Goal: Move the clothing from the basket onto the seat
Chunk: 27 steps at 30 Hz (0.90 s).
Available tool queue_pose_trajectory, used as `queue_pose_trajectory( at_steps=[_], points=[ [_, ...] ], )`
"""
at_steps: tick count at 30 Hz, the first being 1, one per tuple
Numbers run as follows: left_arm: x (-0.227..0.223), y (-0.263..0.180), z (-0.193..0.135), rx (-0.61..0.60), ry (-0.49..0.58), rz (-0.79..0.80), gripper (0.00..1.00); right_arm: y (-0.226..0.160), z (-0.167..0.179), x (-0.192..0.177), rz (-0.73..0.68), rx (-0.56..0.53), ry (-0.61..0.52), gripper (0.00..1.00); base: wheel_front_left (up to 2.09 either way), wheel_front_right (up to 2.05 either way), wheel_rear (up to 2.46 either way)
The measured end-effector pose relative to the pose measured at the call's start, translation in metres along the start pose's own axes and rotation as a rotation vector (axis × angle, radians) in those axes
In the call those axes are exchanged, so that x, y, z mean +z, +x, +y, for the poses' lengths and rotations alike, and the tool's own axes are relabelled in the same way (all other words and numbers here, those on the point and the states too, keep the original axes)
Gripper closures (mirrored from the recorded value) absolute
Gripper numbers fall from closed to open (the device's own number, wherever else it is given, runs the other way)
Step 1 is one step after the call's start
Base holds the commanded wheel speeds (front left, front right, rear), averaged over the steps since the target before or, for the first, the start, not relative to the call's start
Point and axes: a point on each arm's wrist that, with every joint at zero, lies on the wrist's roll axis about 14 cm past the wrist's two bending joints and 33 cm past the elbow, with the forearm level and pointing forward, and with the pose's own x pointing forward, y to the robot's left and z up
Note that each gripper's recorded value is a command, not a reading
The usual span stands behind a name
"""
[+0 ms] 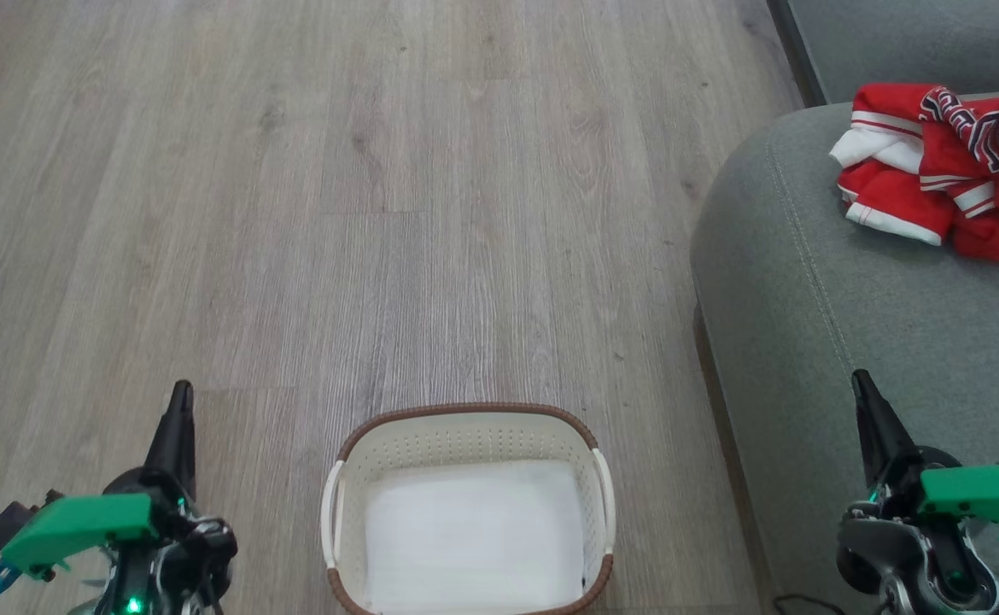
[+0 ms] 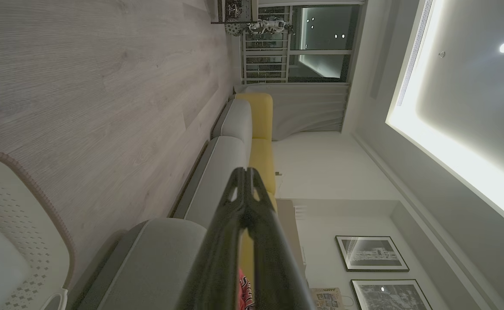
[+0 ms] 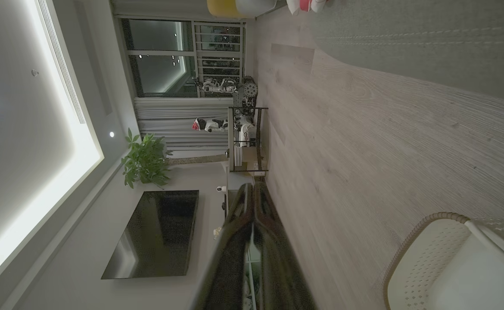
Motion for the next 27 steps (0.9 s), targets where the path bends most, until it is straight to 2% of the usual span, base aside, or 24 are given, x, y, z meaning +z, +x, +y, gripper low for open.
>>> queue_pose_trajectory(
  at_steps=[27],
  points=[
    [0.0, 0.0, 0.0, 0.0, 0.0, 0.0, 1.0, 0.0, 0.0, 0.0, 0.0, 0.0, 0.0, 1.0, 0.0, 0.0, 0.0]
  ],
)
